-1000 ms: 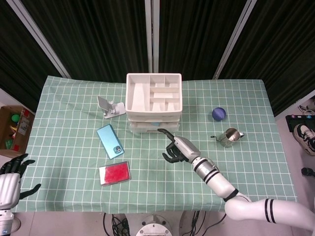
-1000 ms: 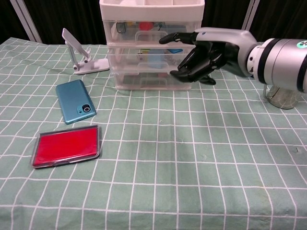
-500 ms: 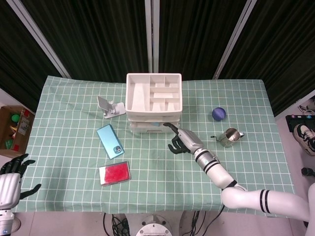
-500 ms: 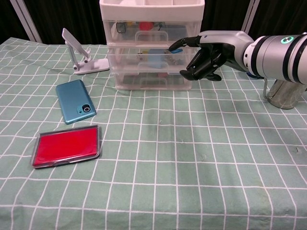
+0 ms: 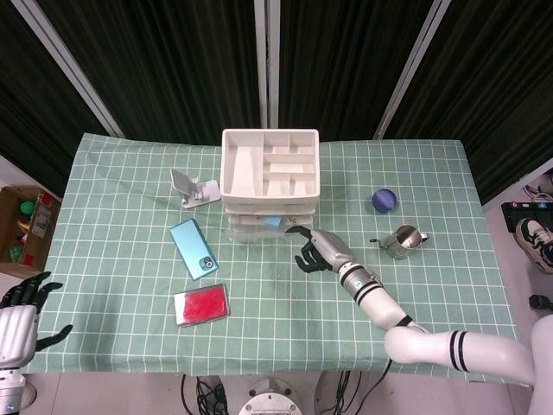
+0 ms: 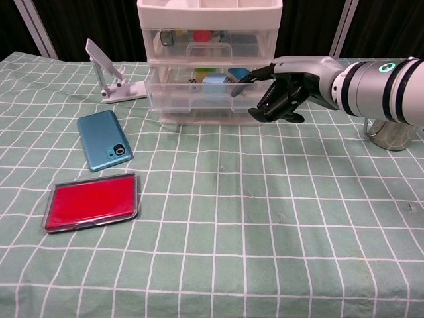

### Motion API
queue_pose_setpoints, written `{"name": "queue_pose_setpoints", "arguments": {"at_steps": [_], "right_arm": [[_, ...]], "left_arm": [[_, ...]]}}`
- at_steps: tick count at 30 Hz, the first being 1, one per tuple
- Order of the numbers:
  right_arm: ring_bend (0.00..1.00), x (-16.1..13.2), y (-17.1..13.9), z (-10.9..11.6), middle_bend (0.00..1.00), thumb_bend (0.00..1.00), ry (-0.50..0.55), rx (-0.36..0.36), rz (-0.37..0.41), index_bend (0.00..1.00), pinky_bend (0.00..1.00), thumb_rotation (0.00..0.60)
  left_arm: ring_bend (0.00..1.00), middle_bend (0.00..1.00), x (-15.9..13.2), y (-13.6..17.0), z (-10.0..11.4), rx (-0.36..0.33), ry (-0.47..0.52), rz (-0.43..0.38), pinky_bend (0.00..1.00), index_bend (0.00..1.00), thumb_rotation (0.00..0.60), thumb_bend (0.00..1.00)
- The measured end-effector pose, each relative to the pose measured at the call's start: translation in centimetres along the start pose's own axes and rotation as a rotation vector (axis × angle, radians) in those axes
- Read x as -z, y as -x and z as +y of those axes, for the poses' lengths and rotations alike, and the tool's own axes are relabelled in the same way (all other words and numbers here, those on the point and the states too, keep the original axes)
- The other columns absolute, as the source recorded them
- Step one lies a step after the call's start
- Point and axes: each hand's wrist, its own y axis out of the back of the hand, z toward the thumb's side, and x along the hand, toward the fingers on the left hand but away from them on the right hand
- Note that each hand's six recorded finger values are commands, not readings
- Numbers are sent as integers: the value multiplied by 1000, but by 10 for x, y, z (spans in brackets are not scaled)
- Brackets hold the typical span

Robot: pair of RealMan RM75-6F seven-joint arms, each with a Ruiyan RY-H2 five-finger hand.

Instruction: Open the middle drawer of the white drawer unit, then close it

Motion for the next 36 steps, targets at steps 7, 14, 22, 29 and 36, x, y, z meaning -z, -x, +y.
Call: {"name": "queue_pose_setpoints", "arguments": {"at_steps": [7,14,22,29,36], "right_arm": [[825,1,-16,-4,815,430,9,-19,23,252,842,600],[825,4,-29,-8,815,435,15,-46,32,252,842,600],[825,3,-39,-11,815,436,14,-72,41,252,842,600],[825,2,-47,-16,815,437,4,-98,47,252,842,600],[824,2,-52,-18,815,440,-2,-109,47,252,843,600]], "left_arm": [[154,146,-2,-2,0,0,-3,-8,204,288,600,0],[154,146,-2,-1,0,1,-5,-6,204,288,600,0],[153,146,-2,-1,0,2,-7,-6,204,288,600,0],[153,146,-2,-2,0,2,-6,-7,204,288,600,0],[154,146,-1,-2,-1,4,-5,-6,204,288,600,0]]}}
